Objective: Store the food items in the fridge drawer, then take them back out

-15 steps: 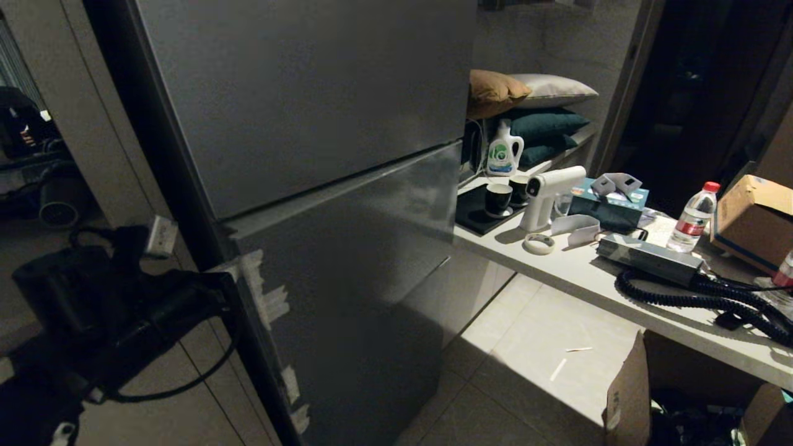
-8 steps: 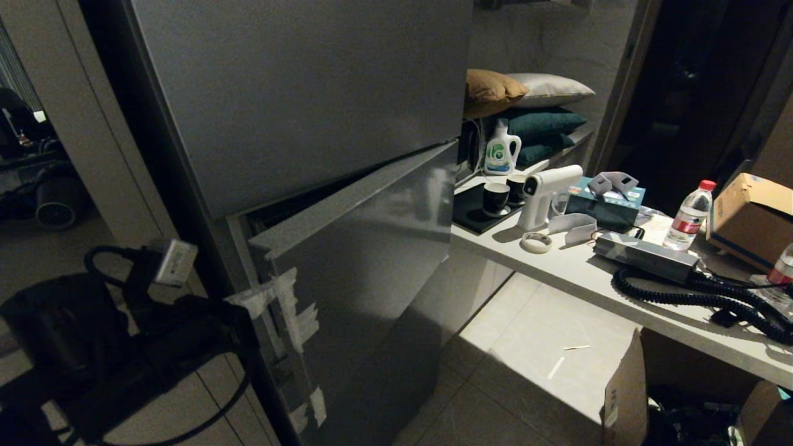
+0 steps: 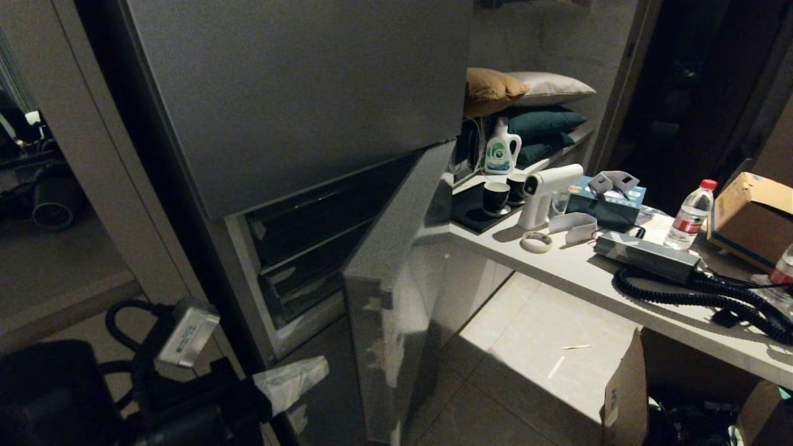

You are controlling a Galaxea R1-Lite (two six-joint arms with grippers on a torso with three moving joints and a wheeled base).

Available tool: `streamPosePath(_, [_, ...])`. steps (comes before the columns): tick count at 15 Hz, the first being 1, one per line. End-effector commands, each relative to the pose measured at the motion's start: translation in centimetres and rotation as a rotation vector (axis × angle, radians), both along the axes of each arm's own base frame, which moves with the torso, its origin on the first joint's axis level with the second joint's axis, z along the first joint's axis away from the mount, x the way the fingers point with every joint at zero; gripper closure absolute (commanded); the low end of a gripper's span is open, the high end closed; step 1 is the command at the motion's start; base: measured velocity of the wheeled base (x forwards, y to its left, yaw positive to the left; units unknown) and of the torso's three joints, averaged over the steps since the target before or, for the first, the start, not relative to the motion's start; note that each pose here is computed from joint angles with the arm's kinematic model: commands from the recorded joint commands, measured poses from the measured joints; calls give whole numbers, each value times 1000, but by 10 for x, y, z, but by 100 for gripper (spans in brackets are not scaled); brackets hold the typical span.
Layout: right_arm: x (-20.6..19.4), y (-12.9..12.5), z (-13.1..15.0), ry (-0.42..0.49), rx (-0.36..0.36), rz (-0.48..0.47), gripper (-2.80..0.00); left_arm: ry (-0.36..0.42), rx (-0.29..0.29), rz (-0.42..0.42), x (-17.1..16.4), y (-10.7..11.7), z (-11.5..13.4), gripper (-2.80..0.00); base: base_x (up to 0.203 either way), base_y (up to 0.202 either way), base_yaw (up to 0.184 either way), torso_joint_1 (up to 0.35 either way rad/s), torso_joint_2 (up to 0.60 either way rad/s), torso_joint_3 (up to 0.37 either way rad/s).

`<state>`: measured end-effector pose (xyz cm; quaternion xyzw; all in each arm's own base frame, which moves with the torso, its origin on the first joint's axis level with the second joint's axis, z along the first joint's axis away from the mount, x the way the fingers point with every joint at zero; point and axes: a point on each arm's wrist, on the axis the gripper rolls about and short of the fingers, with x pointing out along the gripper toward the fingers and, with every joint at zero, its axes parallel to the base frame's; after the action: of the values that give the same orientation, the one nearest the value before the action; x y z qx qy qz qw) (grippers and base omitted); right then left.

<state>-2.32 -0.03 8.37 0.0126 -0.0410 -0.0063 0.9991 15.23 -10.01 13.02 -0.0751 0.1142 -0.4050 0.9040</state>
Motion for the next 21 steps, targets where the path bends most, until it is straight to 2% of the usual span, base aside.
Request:
streamPosePath(1, [3,0,-8,31,0,0,0,-32,-57,-12,-14,3,11,0,0,0,0,0,0,0])
streamPosePath(4, [3,0,-8,31,-2,0,0,-28,-14,193,-5,3,6,0,0,0,0,0,0,0])
streamPosePath(7, [2,0,-8,30,-2,0,0,-98,47,407,-1,7,10,0,0,0,0,0,0,0])
streamPosePath(11, [2,0,-8,30,-2,1,0,-287,-55,561,-35,32,49,0,0,0,0,0,0,0])
streamPosePath(13, [2,0,-8,30,-2,0,0,-341,-88,662,-58,51,62,0,0,0,0,0,0,0])
streamPosePath(14, [2,0,-8,30,-2,0,0,-352,-84,741,-67,62,65,0,0,0,0,0,0,0])
streamPosePath(17, [2,0,-8,30,-2,0,0,-345,0,1077,-89,97,64,0,0,0,0,0,0,0])
streamPosePath(18, [2,0,-8,30,-2,1,0,-335,24,1142,-101,102,60,0,0,0,0,0,0,0])
streamPosePath(19, [2,0,-8,30,-2,1,0,-311,53,1163,-112,105,53,0,0,0,0,0,0,0])
streamPosePath(20, [2,0,-8,30,-2,1,0,-262,96,1146,-120,106,40,0,0,0,0,0,0,0])
streamPosePath(21, [2,0,-8,29,-2,1,0,-186,151,1085,-126,105,22,0,0,0,0,0,0,0])
